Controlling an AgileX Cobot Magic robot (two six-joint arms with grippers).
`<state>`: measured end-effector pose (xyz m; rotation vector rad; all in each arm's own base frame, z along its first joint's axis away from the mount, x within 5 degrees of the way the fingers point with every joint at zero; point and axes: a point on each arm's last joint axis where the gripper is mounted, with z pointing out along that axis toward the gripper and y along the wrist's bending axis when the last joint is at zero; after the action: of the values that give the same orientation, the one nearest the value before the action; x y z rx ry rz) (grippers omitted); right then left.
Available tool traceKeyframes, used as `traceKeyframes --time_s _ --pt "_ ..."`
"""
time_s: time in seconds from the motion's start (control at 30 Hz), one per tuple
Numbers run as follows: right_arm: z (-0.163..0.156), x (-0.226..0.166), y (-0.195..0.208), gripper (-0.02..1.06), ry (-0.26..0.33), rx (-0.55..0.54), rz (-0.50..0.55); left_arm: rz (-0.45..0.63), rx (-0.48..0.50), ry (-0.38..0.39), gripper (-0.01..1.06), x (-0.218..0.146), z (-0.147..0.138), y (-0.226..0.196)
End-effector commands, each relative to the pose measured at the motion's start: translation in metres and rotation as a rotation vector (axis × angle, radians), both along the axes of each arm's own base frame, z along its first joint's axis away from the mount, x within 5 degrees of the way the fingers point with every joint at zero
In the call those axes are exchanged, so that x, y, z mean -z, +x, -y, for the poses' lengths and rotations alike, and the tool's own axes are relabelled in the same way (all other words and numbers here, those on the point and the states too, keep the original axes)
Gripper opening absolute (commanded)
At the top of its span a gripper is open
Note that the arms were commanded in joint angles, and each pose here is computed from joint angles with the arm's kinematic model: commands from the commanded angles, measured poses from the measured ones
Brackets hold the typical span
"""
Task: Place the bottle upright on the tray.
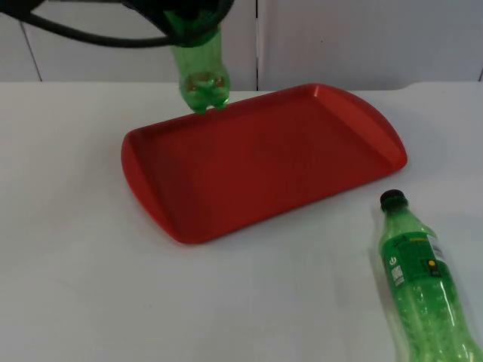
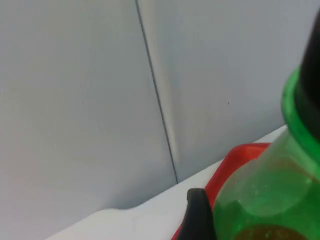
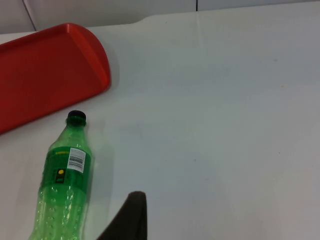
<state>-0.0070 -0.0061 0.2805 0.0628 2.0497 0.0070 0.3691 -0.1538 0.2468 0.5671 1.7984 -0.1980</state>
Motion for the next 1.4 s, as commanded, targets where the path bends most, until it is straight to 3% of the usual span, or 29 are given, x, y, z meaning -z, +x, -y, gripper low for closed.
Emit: traceKeyframes --time_s 0.0,0.57,1.07,1.17,1.2,1.27,1.33,1.37 --pt "0.0 0.0 0.0 1.05 -0.002 0.001 0.005 0.058 0.031 -0.024 0.0 0.0 0.006 0.003" --pt "0.0 0.0 0.0 1.05 -0.002 0.001 0.005 -0.078 0.048 0.035 0.0 0.076 0.016 0.024" --pt "0.0 0.0 0.0 1.05 -0.002 0.001 0.005 -0.136 0.03 0.011 0.0 0.096 0.018 0.028" --pt "0.0 0.0 0.0 1.05 -0.002 0.001 0.005 -0.144 0.026 0.006 0.14 0.097 0.017 0.028" --pt "0.0 0.0 0.0 1.05 -0.002 0.001 0.005 -0.144 0.026 0.006 0.14 0.097 0.017 0.028" --pt "0.0 0.0 0.0 1.05 -0.002 0.001 0.005 -0.144 0.026 0.006 0.33 0.097 0.017 0.028" --pt "0.0 0.0 0.0 1.05 -0.002 0.001 0.005 -0.144 0.026 0.006 0.58 0.097 0.017 0.028" --pt "0.0 0.0 0.0 1.05 -0.002 0.001 0.005 -0.144 0.026 0.006 0.58 0.097 0.017 0.028"
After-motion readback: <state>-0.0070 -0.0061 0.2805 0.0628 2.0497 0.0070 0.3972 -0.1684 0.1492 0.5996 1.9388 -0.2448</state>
